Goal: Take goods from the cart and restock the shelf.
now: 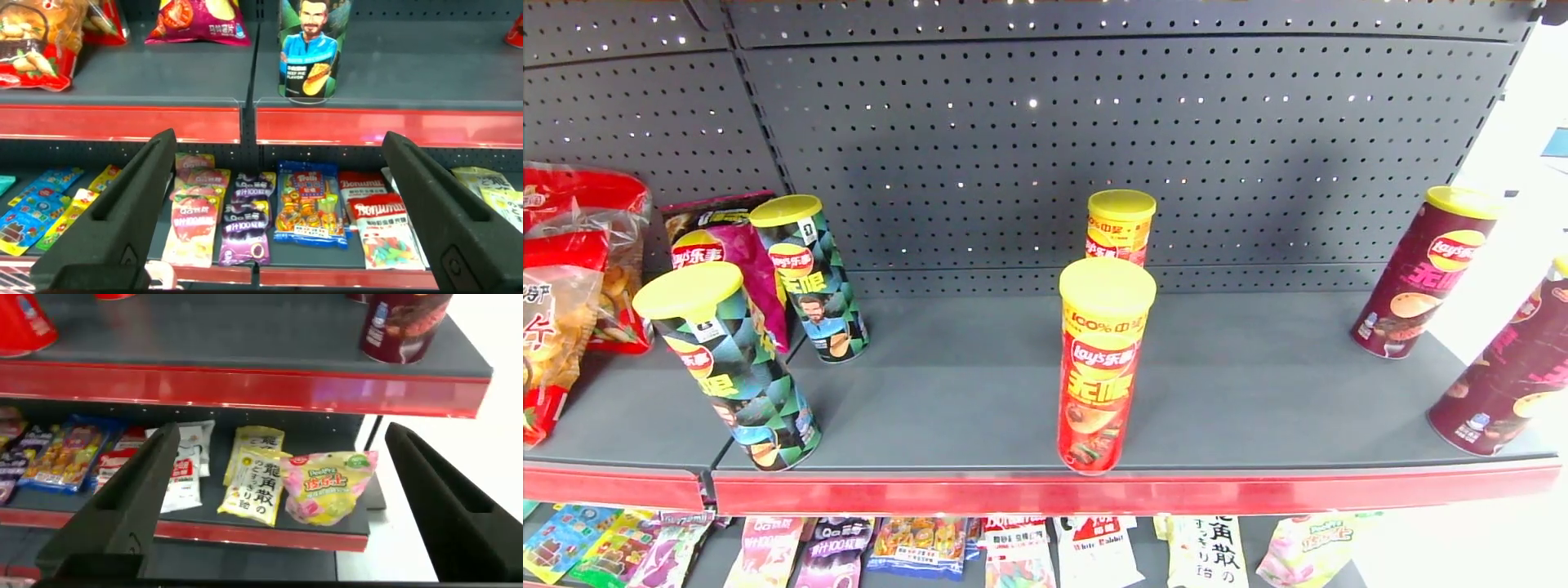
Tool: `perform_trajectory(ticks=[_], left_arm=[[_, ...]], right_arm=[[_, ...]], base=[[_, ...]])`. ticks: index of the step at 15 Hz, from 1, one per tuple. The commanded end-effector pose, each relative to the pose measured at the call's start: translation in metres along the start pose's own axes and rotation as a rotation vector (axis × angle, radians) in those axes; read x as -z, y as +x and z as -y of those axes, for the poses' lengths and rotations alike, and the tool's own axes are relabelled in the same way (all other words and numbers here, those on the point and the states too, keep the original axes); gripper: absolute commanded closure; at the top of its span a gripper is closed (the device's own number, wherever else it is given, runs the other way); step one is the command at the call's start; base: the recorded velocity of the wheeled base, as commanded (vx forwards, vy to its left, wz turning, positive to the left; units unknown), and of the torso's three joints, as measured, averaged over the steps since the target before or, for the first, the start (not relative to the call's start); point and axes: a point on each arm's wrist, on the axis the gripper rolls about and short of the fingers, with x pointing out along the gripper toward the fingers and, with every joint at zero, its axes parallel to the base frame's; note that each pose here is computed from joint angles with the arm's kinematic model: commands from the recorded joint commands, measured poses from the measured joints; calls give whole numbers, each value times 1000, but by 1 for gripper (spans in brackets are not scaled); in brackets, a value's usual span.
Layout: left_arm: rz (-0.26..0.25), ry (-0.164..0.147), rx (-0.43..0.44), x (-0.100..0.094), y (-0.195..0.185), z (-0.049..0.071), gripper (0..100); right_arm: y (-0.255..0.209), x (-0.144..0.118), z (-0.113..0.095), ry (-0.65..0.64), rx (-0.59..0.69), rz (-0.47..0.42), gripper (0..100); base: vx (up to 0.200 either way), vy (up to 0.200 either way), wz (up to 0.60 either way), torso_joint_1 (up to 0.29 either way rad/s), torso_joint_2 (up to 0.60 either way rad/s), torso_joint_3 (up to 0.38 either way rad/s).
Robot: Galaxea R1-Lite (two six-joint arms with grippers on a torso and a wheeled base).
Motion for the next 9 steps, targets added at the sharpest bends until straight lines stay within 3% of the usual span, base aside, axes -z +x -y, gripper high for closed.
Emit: perform_trajectory(ticks=[1,3,9], left_arm=[[0,0,-1,0,0,0,0],[0,0,-1,0,0,0,0],[0,0,-1,0,0,0,0]], right_arm=[[-2,1,0,-1,6,29,0],[-6,3,-1,-3,34,84,0],[-6,3,0,-5,83,84,0]], base=[[0,0,0,0,0,0],[0,0,0,0,0,0],[0,0,0,0,0,0]])
